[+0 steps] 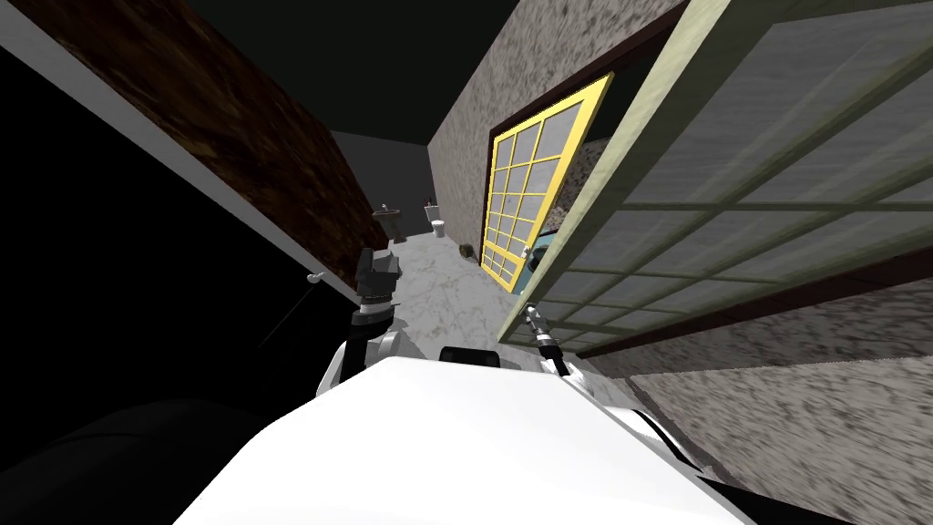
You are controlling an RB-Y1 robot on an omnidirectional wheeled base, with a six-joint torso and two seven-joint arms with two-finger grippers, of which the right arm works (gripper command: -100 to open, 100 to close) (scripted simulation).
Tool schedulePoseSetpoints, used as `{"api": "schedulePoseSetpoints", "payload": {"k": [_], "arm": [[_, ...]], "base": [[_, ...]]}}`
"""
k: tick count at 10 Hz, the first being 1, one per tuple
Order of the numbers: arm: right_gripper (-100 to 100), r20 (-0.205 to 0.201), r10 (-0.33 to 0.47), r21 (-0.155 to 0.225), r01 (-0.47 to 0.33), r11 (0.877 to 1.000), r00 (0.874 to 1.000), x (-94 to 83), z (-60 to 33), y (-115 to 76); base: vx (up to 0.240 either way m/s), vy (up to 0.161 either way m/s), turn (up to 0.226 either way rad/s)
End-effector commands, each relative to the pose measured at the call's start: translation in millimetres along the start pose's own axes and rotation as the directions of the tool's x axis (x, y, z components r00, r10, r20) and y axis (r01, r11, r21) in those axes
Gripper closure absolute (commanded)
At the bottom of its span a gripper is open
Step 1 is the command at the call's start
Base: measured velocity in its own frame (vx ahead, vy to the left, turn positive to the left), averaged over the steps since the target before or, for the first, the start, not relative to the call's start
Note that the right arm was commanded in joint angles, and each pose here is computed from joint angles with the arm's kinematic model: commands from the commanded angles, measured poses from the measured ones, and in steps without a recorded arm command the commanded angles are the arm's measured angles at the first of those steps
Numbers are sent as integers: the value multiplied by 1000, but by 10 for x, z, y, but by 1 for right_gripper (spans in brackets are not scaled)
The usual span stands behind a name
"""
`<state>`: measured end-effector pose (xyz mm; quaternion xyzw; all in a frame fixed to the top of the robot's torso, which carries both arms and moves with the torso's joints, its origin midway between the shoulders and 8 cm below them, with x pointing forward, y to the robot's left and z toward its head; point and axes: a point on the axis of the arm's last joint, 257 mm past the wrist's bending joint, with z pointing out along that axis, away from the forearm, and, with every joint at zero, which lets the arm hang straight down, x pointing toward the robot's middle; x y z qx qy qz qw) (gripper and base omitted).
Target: Pull the door open
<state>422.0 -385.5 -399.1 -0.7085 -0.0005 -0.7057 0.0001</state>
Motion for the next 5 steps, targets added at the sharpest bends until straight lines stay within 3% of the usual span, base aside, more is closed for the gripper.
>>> {"api": "schedulePoseSetpoints", "payload": {"k": [1,5], "arm": [[100,-3,-2,24,2,1000,1000,5,-61,-12],[100,-5,-2,83,3,997,1000,10,-214,-49]], "base": [[-128,-35,91],[-187,-59,79]]}}
